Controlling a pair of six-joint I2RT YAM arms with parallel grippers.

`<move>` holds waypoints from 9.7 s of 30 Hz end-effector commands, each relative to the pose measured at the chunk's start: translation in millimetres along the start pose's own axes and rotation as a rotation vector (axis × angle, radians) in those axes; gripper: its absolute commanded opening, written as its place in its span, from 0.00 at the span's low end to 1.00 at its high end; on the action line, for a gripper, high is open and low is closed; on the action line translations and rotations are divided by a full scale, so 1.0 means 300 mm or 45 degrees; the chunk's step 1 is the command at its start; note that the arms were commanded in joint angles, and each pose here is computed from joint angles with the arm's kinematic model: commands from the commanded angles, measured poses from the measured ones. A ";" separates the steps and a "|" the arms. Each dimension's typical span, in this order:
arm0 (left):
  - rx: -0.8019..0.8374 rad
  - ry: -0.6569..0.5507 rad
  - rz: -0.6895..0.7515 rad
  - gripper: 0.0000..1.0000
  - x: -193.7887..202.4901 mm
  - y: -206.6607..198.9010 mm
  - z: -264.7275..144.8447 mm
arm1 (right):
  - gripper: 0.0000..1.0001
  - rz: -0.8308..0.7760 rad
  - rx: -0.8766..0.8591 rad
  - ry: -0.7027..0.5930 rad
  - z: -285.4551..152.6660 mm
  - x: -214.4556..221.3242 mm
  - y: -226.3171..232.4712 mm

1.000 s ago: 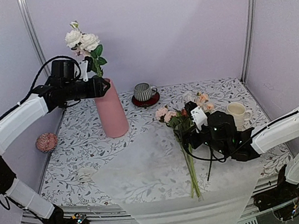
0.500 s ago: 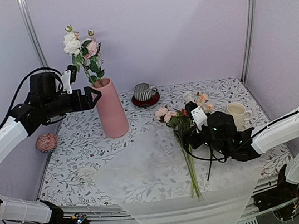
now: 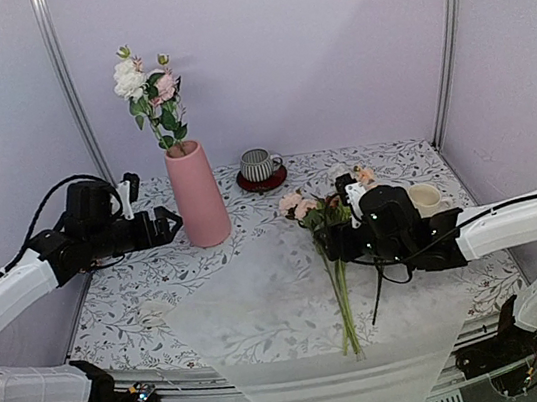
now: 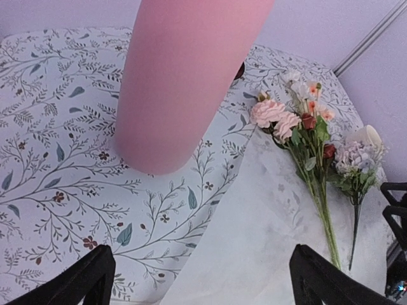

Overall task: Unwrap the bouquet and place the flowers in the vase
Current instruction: Pick up the fake flower from the flattened wrapping paper, then pass from the right arm to the left, then place the fake flower in the vase.

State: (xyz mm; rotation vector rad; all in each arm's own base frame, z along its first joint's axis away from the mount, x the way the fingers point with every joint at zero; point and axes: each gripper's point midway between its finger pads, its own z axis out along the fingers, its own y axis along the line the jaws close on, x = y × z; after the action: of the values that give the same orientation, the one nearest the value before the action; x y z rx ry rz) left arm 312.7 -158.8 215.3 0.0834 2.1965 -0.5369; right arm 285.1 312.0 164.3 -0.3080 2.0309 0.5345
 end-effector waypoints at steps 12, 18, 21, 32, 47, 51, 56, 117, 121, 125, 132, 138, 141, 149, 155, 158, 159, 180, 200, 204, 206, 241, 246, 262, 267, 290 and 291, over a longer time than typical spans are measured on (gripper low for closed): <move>-0.089 0.172 -0.256 0.98 0.179 0.067 0.129 | 0.32 0.212 0.070 0.604 -0.044 0.252 0.002; -0.031 0.192 -0.238 0.98 0.205 0.050 0.155 | 0.29 0.254 0.002 0.782 -0.047 0.368 0.036; -0.041 0.158 -0.246 0.98 0.202 0.061 0.151 | 0.30 0.241 0.012 0.855 -0.042 0.419 0.034; -0.088 0.096 -0.259 0.98 0.169 0.080 0.122 | 0.30 0.177 0.083 0.947 -0.003 0.495 0.034; -0.010 0.035 -0.223 0.97 0.143 0.049 0.081 | 0.28 0.155 0.143 0.967 0.026 0.510 0.024; 0.005 0.036 -0.222 0.97 0.144 0.044 0.081 | 0.28 0.160 0.155 0.974 0.029 0.518 0.019; 0.024 0.039 -0.223 0.97 0.147 0.036 0.081 | 0.28 0.165 0.150 0.984 0.035 0.528 0.022; 1.002 -0.374 -0.001 0.98 0.086 -0.501 -0.161 | 0.02 0.093 -0.912 -0.116 -0.329 -0.175 0.405; 1.098 -0.370 0.005 0.98 0.080 -0.548 -0.179 | 0.02 0.131 -0.931 -0.132 -0.312 -0.169 0.422; 1.167 -0.341 0.033 0.98 0.071 -0.606 -0.192 | 0.02 0.072 -1.040 -0.133 -0.330 -0.154 0.473; 1.245 -0.421 0.055 0.98 0.052 -0.663 -0.233 | 0.02 0.035 -1.082 -0.094 -0.306 -0.122 0.531; 1.266 -0.446 0.064 0.98 0.035 -0.683 -0.249 | 0.02 0.020 -1.109 -0.029 -0.280 -0.066 0.577; 1.274 -0.447 0.062 0.93 0.029 -0.691 -0.251 | 0.02 0.006 -1.126 -0.007 -0.271 -0.047 0.599; 1.260 -0.411 0.041 0.68 0.028 -0.700 -0.219 | 0.02 -0.006 -1.171 0.015 -0.271 -0.023 0.636; 1.265 -0.389 0.040 0.40 0.022 -0.716 -0.209 | 0.02 -0.013 -1.172 0.034 -0.265 -0.004 0.647; 1.282 -0.376 0.045 0.38 0.022 -0.727 -0.210 | 0.02 -0.016 -1.159 0.039 -0.257 0.000 0.646; 1.290 -0.373 0.048 0.36 0.023 -0.730 -0.211 | 0.02 -0.017 -1.157 0.041 -0.255 0.001 0.646; 0.990 -0.400 0.161 0.00 -0.035 -0.650 -0.195 | 0.61 -0.029 -0.772 -0.137 -0.265 -0.097 0.452; 0.458 -0.640 0.257 0.00 -0.460 -0.348 -0.250 | 0.99 -0.219 -0.101 -0.375 -0.189 -0.292 0.102; 0.400 -0.715 0.276 0.00 -0.539 -0.326 -0.298 | 0.99 -0.285 -0.044 -0.363 -0.124 -0.260 0.072; 0.377 -0.751 0.283 0.00 -0.574 -0.319 -0.321 | 0.99 -0.314 -0.018 -0.362 -0.098 -0.227 0.057; 0.178 -1.122 0.364 0.02 -0.884 -0.230 -0.492 | 0.99 -0.318 0.080 -0.329 -0.011 -0.057 -0.031; 0.217 -1.195 0.366 0.02 -0.922 -0.258 -0.538 | 0.99 -0.325 0.084 -0.331 -0.011 -0.059 -0.031; 0.227 -1.278 0.439 0.02 -0.998 -0.280 -0.475 | 0.99 -0.335 0.077 -0.330 -0.011 -0.062 -0.025; 0.198 -1.216 0.468 0.02 -0.988 -0.265 -0.398 | 0.99 -0.338 0.074 -0.326 -0.010 -0.059 -0.025; 0.095 -0.646 0.508 0.01 -0.812 -0.187 0.000 | 0.99 -0.373 0.055 -0.252 0.041 -0.028 0.001; 0.090 -0.621 0.511 0.00 -0.806 -0.188 0.018 | 0.99 -0.375 0.054 -0.248 0.042 -0.025 0.001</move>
State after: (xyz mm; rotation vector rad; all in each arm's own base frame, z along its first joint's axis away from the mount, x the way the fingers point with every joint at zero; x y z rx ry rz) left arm 450.0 -170.9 438.1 0.3356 1.5286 -0.3706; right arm 295.5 312.2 164.3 -0.4867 1.7660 0.3219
